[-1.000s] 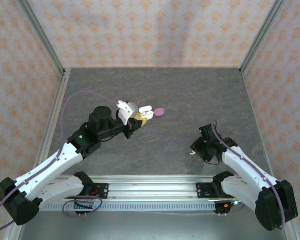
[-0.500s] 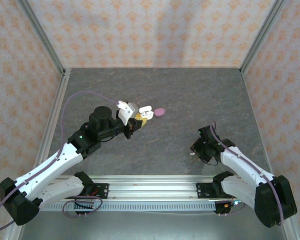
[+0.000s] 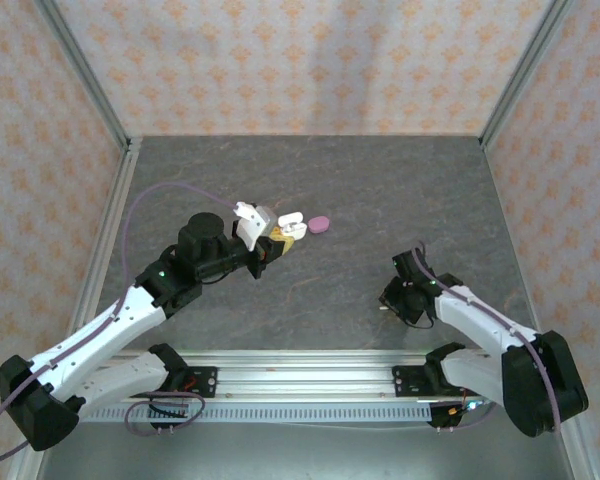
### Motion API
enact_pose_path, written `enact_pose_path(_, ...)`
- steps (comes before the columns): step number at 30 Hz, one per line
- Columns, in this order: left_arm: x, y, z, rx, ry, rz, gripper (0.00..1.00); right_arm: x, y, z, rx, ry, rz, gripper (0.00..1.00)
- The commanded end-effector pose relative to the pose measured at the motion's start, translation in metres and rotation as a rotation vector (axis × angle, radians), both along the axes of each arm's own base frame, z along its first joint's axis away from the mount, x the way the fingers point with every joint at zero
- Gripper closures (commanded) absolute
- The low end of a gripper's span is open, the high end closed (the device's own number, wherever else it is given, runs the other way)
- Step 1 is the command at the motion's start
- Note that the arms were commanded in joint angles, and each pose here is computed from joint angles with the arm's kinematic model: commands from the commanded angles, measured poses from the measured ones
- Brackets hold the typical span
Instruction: Insert the wireless bluetooth earbuds into the charging case
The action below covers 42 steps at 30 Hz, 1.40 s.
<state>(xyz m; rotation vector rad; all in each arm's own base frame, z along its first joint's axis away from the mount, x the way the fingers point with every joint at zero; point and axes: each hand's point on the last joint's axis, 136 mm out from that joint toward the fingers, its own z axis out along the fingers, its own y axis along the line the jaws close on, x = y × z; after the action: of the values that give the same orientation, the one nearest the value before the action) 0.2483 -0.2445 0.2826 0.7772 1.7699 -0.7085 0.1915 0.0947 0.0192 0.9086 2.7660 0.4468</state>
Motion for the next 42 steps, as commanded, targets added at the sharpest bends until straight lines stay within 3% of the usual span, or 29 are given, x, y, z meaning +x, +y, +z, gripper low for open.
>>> enact_pose_path(1,0.0,0.003,0.002,0.013,-0.014,0.015,1.0,0.015,0.0,0.008,-0.042,-0.039,0.054,0.77)
enact_pose_path(8,-0.002,0.007,0.001,0.022,-0.018,0.025,1.0,0.033,0.017,0.023,-0.079,-0.036,0.274,0.8)
enact_pose_path(14,-0.004,0.011,0.001,0.028,-0.02,0.033,1.0,0.052,0.053,0.038,-0.11,-0.044,0.559,0.81)
enact_pose_path(17,-0.006,0.013,0.0,0.042,-0.021,0.037,1.0,0.055,0.074,0.038,-0.117,-0.003,0.727,0.81)
enact_pose_path(21,-0.009,0.019,-0.004,0.062,-0.02,0.046,1.0,0.054,0.087,0.028,-0.224,0.075,0.954,0.81)
enact_pose_path(27,-0.012,0.027,-0.006,0.088,-0.03,0.064,1.0,0.058,0.099,0.015,-0.305,0.172,1.175,0.82)
enact_pose_path(30,-0.013,0.029,-0.007,0.104,-0.032,0.066,1.0,0.062,0.106,0.017,-0.303,0.151,1.221,0.79)
enact_pose_path(36,-0.012,0.028,-0.008,0.108,-0.03,0.067,1.0,0.064,0.109,0.028,-0.289,0.11,1.228,0.57)
enact_pose_path(40,-0.01,0.026,-0.006,0.095,-0.029,0.066,1.0,0.071,0.112,0.053,-0.262,0.047,1.104,0.55)
enact_pose_path(42,-0.01,0.026,-0.006,0.088,-0.029,0.066,1.0,0.079,0.104,0.068,-0.259,0.03,0.951,0.54)
